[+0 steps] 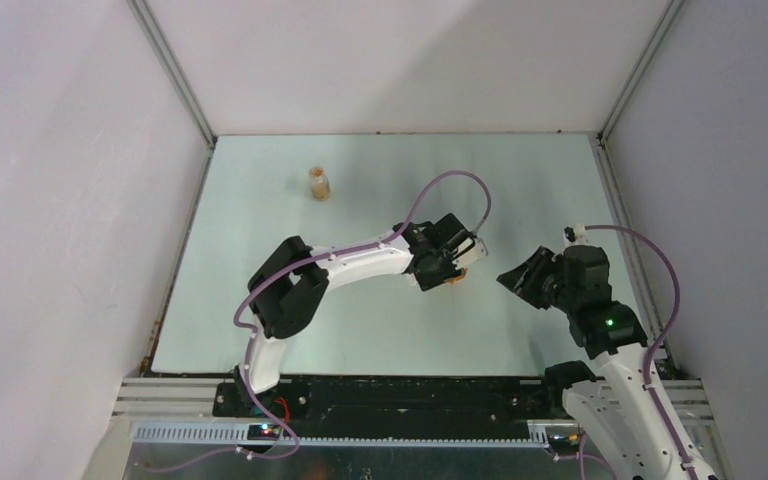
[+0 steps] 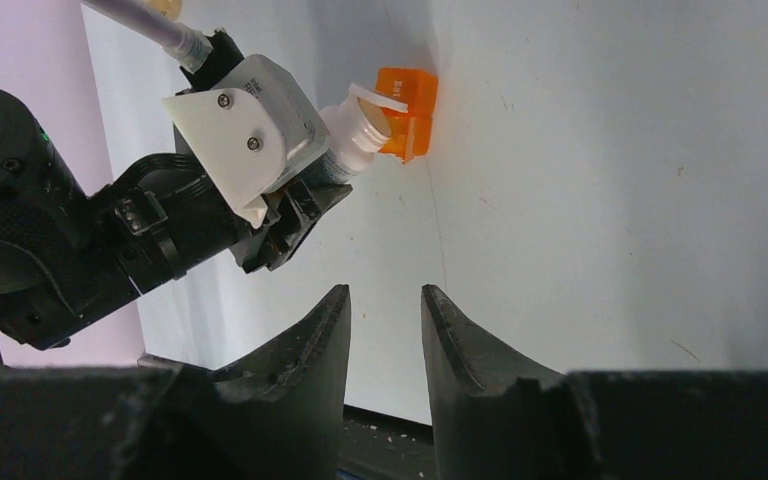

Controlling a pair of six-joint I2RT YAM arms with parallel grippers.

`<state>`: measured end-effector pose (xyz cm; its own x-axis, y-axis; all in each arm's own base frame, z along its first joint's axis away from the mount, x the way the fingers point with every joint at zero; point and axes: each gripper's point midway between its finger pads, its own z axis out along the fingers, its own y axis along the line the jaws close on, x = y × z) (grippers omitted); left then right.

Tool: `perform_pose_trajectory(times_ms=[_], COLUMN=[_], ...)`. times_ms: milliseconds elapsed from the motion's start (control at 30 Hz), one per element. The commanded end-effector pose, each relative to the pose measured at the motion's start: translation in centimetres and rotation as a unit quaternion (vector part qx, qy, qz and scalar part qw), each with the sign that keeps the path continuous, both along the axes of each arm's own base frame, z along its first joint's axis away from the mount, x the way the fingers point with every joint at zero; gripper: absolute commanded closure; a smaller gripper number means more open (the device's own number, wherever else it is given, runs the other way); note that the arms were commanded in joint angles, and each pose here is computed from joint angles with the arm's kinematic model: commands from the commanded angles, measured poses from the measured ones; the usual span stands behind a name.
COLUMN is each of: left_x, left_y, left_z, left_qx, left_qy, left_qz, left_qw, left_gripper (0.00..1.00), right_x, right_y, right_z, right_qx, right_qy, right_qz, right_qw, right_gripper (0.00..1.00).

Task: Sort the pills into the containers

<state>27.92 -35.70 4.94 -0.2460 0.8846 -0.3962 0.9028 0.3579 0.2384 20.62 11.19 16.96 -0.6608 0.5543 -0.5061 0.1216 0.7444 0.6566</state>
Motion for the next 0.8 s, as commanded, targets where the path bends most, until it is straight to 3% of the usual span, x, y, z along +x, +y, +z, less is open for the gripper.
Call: perform_pose_trajectory(times_ms=[0, 767], left_x=[0.29, 0.12], left_y=[-0.68, -0.37], left_z=[1.46, 1.56], left_qx=[0.011, 0.07], left_qy=[-0.017, -0.028], left_qz=[-0.023, -0.043], left_qw=[1.0, 0.996], left_gripper=[1.0, 1.0], right_x=[0.14, 0.53], right_y=[-0.01, -0.94], right_z=[-0.07, -1.02], right_qx=[0.001, 0.001], right_qy=[-0.005, 0.003], right_qz=[0.005, -0.006], right_qw=[1.0, 1.0], right_gripper=[0.63, 0.63])
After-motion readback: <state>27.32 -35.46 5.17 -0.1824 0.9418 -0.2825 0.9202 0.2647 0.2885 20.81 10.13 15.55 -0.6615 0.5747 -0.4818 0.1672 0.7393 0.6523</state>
